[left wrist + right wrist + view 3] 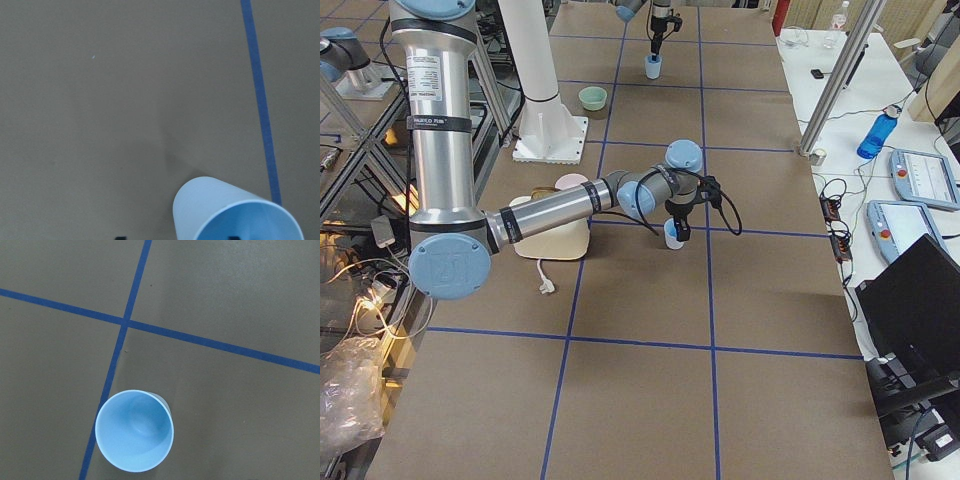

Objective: Stack blue cups with both arms
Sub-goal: 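Grasp the light-blue cup with the left gripper while the right gripper grasps its cup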

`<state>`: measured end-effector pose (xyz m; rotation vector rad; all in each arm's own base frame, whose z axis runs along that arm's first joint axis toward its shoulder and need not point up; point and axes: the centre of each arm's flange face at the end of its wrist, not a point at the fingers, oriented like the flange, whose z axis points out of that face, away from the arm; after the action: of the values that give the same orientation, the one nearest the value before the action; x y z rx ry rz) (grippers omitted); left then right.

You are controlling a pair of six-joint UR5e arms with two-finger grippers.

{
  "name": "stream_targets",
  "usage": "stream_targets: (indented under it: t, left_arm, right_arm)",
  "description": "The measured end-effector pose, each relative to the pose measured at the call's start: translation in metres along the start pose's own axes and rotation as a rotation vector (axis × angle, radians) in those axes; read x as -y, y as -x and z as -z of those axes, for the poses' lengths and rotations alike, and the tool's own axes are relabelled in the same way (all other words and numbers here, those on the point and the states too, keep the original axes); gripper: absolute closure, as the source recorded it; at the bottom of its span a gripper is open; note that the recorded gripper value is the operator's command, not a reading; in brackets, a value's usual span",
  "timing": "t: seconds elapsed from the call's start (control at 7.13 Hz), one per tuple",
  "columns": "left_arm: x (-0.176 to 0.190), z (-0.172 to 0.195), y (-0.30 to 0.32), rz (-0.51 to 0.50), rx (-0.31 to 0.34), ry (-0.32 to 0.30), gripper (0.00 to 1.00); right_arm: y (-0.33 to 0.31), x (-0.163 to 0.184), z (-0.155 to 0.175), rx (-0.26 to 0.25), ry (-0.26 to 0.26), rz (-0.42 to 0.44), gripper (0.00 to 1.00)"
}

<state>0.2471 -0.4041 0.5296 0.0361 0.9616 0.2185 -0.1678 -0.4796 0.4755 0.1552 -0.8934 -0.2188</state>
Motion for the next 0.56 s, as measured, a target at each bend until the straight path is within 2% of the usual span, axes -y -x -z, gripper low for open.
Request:
stream_targets:
  t: [0.28, 0.56]
  left_arm:
    - [0.0, 0.003, -0.005, -0.007, -0.008, -0.004, 1.0]
    - [0.003, 0.018, -0.022, 0.004, -0.023, -0.015, 1.0]
  right_arm:
    - [0.001, 0.002, 0.0, 0.001, 0.0, -0.001, 0.11]
    - [0.003, 0.005, -0.001, 0.001, 0.002, -0.001, 0.22]
